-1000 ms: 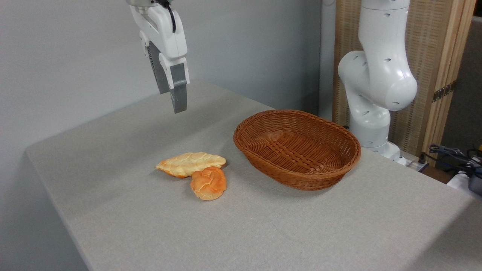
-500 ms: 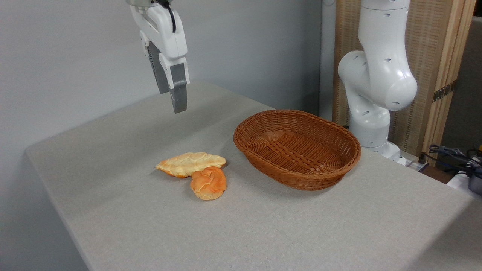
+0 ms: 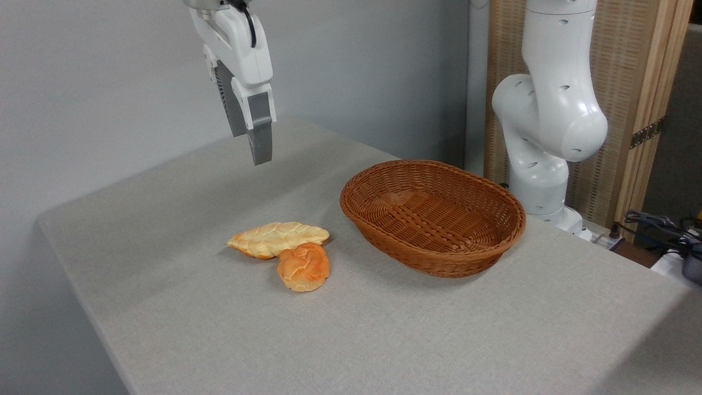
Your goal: Put bread into the basket
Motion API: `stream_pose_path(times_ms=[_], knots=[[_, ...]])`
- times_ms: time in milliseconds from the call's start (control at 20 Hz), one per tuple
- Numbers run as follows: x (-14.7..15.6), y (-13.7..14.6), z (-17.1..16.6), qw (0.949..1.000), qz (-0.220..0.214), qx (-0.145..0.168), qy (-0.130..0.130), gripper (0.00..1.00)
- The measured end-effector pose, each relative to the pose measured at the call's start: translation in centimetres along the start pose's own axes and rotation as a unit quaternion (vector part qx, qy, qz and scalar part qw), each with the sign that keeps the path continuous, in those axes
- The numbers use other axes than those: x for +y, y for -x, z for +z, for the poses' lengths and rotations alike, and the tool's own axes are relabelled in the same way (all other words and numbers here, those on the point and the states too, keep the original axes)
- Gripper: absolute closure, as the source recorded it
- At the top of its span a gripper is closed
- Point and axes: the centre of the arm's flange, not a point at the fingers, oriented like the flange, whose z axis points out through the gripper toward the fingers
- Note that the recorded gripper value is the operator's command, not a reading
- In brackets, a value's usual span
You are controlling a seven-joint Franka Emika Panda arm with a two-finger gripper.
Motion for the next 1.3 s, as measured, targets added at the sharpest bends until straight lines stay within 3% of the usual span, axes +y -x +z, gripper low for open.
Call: stream_pose_path(times_ms=[1300], knots=[[0.65,-0.71,0.29,1.0000,0.006,-0.002,0.002,0.00]])
